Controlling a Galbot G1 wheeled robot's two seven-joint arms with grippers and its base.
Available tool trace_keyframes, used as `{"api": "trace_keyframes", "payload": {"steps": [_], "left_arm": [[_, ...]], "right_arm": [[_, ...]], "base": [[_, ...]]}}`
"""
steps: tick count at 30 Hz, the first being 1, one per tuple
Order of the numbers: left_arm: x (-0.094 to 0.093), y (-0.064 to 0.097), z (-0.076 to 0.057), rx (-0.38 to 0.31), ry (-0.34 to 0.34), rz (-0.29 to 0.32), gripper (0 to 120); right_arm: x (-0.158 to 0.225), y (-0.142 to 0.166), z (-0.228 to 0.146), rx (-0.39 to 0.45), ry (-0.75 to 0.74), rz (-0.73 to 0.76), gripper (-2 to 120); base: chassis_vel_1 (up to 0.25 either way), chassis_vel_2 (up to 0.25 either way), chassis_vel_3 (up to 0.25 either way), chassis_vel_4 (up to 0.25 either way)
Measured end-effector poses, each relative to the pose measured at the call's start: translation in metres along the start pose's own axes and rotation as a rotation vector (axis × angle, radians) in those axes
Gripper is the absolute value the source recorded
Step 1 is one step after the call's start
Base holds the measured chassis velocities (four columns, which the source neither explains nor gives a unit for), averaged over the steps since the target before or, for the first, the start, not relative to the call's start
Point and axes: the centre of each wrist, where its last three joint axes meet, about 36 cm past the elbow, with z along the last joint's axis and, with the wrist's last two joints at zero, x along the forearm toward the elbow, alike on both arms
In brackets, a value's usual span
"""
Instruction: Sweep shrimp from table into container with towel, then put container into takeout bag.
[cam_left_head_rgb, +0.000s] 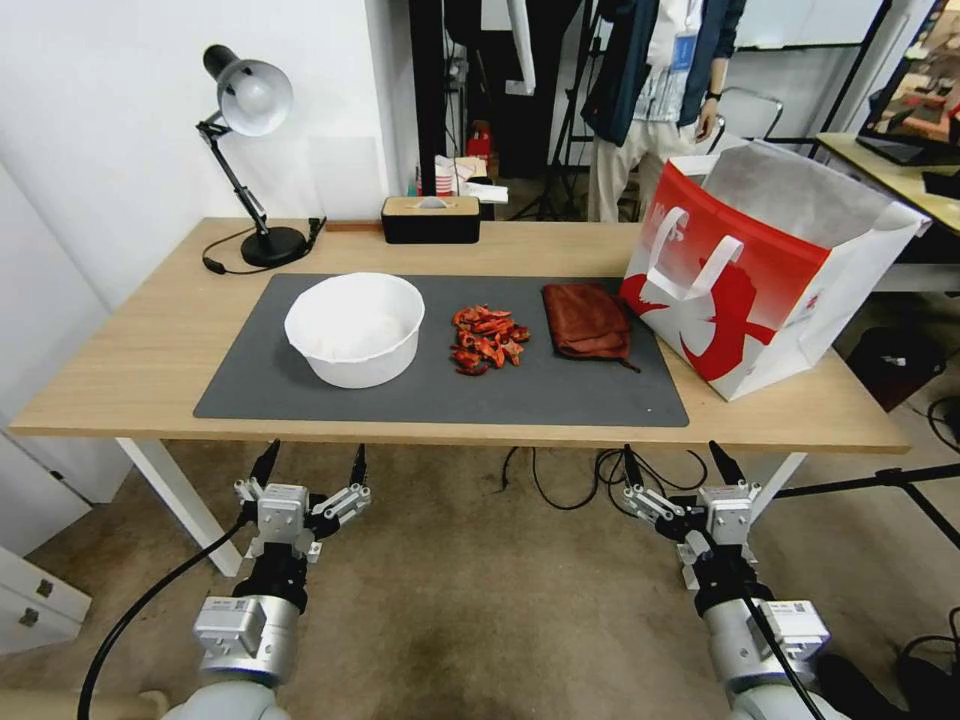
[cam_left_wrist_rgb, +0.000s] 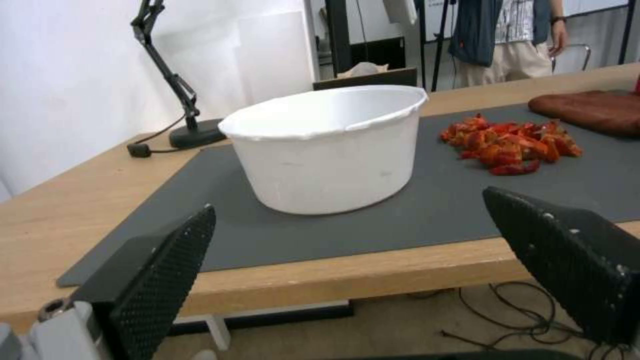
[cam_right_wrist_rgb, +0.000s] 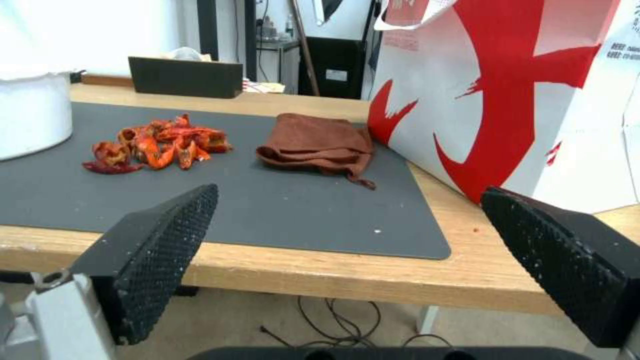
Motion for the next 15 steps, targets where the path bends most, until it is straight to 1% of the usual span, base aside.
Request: {"api": "trace_keyframes", "payload": {"steps": [15], "left_arm": [[0.0000, 0.0000, 0.0000, 0.000, 0.000, 0.000, 100]], "right_arm": [[0.0000, 0.0000, 0.0000, 0.000, 0.000, 0.000, 100]], "base": [[0.000, 0.000, 0.000, 0.000]]}}
